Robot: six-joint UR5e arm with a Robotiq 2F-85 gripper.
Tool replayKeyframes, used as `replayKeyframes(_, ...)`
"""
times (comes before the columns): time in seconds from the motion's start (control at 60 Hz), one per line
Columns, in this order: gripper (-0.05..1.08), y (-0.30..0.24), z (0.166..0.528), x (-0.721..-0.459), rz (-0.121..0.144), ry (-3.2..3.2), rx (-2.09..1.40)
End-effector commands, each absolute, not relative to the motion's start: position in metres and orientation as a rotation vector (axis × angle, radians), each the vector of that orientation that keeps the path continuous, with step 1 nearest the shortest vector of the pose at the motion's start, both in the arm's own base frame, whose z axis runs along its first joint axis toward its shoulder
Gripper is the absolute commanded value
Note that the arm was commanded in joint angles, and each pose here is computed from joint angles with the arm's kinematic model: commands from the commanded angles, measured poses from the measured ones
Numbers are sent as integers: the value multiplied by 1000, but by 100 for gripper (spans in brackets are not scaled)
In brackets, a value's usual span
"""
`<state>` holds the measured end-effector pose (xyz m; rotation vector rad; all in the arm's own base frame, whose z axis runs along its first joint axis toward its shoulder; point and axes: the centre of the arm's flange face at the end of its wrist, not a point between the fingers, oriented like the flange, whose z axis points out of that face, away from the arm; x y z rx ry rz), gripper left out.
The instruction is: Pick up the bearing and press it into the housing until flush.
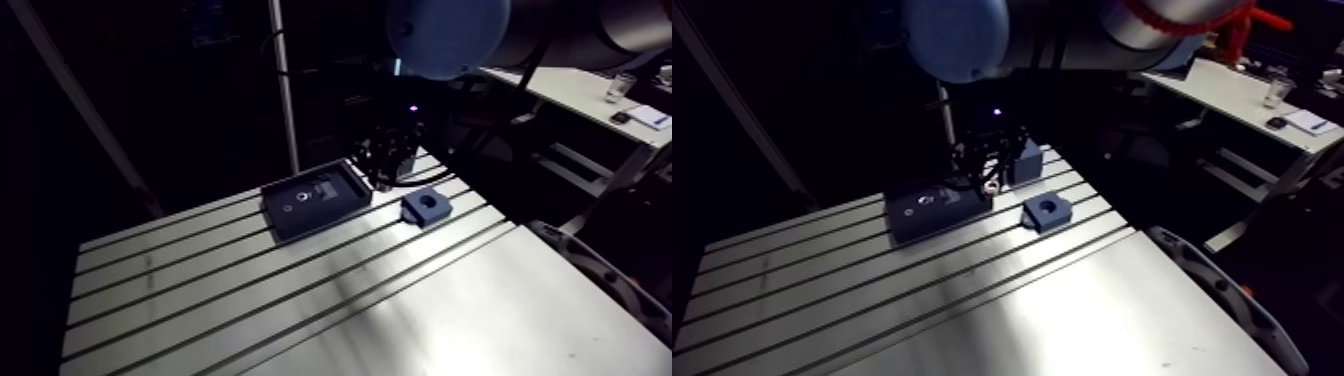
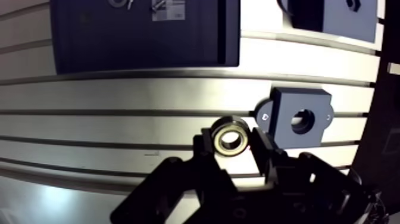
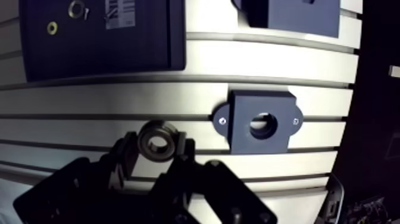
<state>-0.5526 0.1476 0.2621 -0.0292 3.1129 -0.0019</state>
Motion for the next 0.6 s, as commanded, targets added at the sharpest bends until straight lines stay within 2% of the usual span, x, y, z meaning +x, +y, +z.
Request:
replayKeyframes(0.017, 61, 172, 258, -540, -9, 3107, -11)
replayKeyframes(0.283, 61, 194, 254, -533, -12, 3104, 5)
replayKeyframes(0.6, 61, 217, 241, -536, -15, 3099, 34)
